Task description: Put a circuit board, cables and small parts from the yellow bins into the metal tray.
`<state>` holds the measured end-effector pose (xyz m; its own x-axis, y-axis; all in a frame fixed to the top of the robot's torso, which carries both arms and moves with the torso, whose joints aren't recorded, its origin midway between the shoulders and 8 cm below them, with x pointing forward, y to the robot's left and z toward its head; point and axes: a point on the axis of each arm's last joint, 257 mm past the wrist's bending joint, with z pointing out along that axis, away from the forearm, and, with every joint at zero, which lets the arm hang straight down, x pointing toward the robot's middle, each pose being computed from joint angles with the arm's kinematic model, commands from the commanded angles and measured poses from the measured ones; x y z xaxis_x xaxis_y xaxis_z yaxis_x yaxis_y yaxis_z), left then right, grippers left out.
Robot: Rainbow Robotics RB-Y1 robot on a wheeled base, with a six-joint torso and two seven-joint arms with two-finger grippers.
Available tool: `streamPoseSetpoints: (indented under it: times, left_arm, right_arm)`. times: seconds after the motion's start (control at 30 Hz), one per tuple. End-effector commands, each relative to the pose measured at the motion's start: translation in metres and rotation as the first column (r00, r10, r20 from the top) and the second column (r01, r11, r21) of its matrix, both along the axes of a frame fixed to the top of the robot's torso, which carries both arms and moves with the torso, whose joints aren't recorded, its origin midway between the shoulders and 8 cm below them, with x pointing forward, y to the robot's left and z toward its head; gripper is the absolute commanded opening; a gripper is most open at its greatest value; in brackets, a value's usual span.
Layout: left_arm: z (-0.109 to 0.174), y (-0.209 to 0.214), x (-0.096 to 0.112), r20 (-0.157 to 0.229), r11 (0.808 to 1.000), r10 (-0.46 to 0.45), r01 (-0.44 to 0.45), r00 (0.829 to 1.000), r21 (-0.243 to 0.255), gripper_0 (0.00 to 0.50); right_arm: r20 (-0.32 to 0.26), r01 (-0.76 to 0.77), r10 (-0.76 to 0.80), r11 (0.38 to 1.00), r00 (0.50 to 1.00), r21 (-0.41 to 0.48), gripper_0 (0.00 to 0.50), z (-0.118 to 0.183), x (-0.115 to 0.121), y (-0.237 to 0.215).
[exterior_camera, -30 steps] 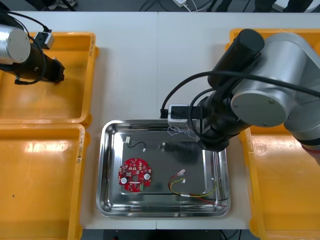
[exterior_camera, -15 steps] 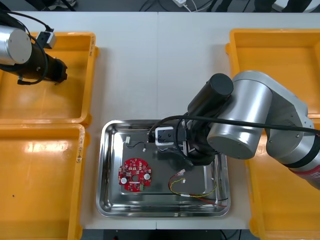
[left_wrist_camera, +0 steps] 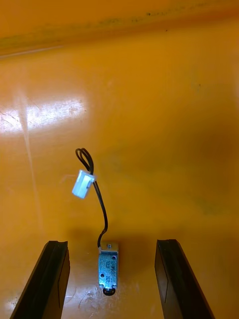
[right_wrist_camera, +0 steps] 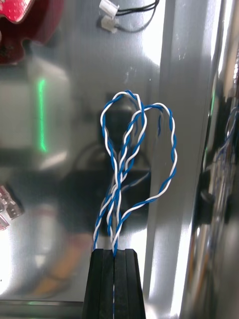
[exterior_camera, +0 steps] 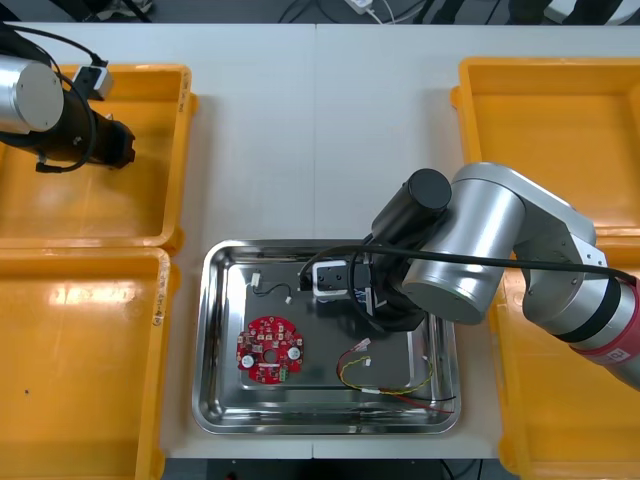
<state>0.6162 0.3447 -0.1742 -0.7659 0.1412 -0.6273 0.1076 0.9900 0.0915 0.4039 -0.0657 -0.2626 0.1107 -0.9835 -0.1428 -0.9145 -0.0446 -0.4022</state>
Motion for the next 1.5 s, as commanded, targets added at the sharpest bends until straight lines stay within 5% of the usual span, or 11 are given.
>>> streamPoseSetpoints:
  times: [0.03, 0.13, 0.23, 0.3, 0.47, 0.77, 0.8, 0.83, 0.9, 1.17, 1.5]
  left_arm:
    - [-0.001, 0.002, -0.001, 0.007, 0.999, -0.031, 0.031, 0.999, 0.022, 0.500]
    - [-0.004, 0.004, -0.001, 0.010, 0.999, -0.028, 0.028, 1.000, 0.017, 0.500]
    - [-0.008, 0.003, -0.001, 0.014, 0.999, -0.030, 0.030, 0.999, 0.013, 0.500]
    - [-0.009, 0.005, -0.001, 0.018, 1.000, -0.028, 0.027, 0.999, 0.011, 0.500]
    - [-0.011, 0.004, -0.002, 0.019, 0.999, -0.031, 0.031, 0.999, 0.012, 0.500]
    - [-0.010, 0.005, -0.002, 0.020, 0.999, -0.030, 0.030, 0.999, 0.013, 0.500]
    - [-0.011, 0.005, -0.002, 0.018, 0.999, -0.032, 0.032, 0.999, 0.013, 0.447]
    - [-0.011, 0.004, -0.002, 0.019, 0.999, -0.031, 0.031, 0.999, 0.012, 0.261]
    - [-0.011, 0.004, -0.002, 0.019, 0.999, -0.033, 0.033, 0.999, 0.012, 0.005]
    - [-0.010, 0.004, -0.001, 0.021, 1.000, -0.030, 0.030, 0.999, 0.009, 0.001]
    - [-0.005, 0.008, -0.005, 0.012, 1.000, -0.022, 0.022, 1.000, 0.019, 0.000]
  right_arm:
    - [0.009, -0.034, 0.034, 0.999, 0.999, 0.000, 0.000, -0.005, -0.005, 0.007]
    - [0.011, -0.032, 0.032, 0.999, 0.999, 0.000, 0.001, -0.006, -0.005, 0.006]
    - [0.021, -0.031, 0.031, 1.000, 0.999, 0.000, 0.243, -0.003, -0.003, 0.007]
    - [0.025, -0.031, 0.031, 1.000, 0.999, 0.001, 0.262, -0.002, -0.003, 0.007]
    - [0.025, -0.024, 0.024, 1.000, 0.999, 0.008, 0.500, 0.002, 0.000, 0.007]
    - [0.004, 0.011, -0.011, 1.000, 1.000, -0.001, 0.500, 0.018, -0.003, -0.003]
    - [0.000, 0.019, -0.019, 1.000, 1.000, -0.002, 0.500, 0.023, -0.004, -0.004]
    - [-0.008, 0.026, -0.026, 1.000, 1.000, -0.004, 0.500, 0.028, -0.006, -0.006]
    - [-0.028, 0.042, -0.042, 0.999, 0.999, -0.004, 0.500, 0.034, -0.009, -0.010]
    - [-0.077, 0.135, -0.132, 0.990, 0.988, 0.045, 0.500, 0.078, -0.005, -0.030]
    - [0.000, 0.336, -0.341, 0.925, 0.940, 0.177, 0.500, 0.140, 0.018, -0.050]
